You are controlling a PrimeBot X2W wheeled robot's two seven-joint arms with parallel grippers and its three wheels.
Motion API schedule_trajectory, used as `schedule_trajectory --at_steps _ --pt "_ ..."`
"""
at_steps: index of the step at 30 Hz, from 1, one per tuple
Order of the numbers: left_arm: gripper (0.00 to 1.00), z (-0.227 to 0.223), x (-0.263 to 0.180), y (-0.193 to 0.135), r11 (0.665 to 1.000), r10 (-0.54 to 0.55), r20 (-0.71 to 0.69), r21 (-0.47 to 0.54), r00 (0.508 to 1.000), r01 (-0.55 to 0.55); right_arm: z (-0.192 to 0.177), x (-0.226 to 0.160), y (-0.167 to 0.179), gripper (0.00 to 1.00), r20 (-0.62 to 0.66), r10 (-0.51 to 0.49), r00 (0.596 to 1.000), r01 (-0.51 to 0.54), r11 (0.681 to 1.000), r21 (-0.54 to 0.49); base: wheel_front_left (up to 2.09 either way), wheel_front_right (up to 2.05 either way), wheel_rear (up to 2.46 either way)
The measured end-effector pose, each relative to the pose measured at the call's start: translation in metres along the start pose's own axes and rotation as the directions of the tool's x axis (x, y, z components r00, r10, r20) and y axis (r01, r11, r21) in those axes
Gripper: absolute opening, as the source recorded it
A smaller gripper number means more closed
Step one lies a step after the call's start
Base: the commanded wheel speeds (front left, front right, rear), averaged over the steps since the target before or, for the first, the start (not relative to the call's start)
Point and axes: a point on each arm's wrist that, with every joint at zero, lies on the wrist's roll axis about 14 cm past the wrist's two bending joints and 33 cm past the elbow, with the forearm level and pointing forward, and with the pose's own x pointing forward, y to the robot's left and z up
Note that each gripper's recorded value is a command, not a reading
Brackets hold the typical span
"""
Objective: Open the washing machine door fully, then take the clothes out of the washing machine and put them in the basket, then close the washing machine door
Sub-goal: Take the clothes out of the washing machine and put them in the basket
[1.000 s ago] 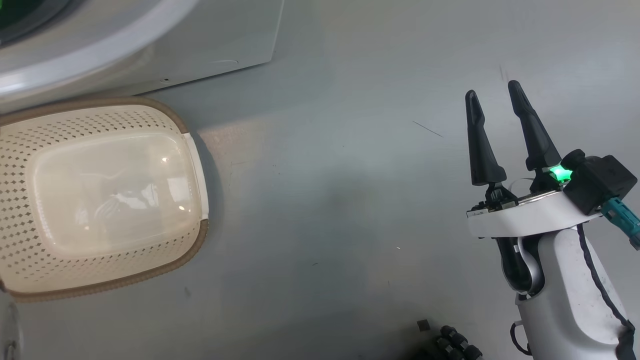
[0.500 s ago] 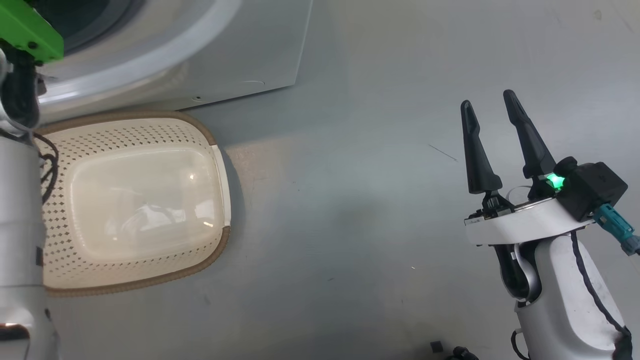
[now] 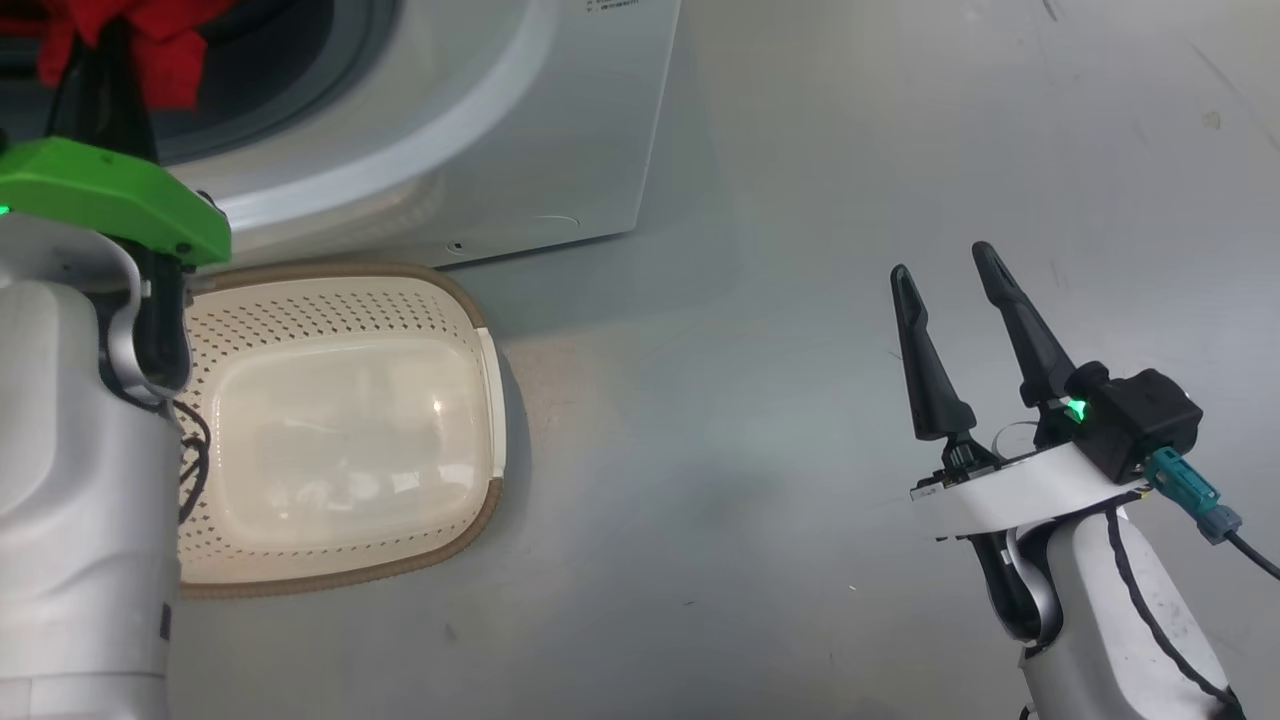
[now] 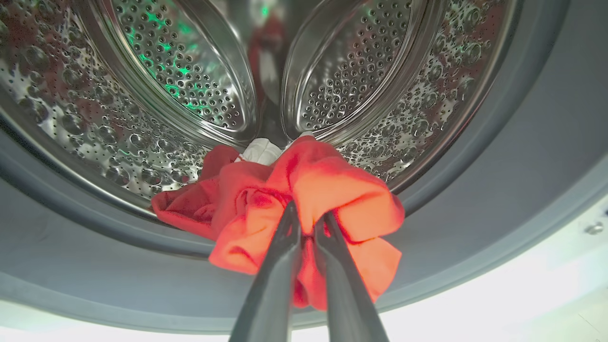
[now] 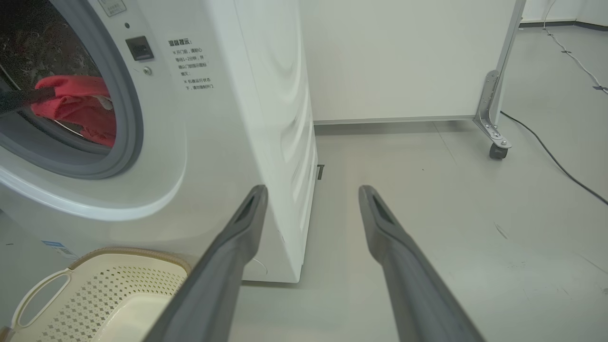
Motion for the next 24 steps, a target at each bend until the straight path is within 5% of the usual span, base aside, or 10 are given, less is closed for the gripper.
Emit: schedule_trajectory --at_steps 24 --pt "0.00 0.065 -0.100 -0.025 0.997 -0.004 0.286 0.074 0.958 -0.017 0.032 -0.047 0.019 1.00 0.056 0.030 0.998 -0.028 0.998 -0.049 0.00 0.00 0.00"
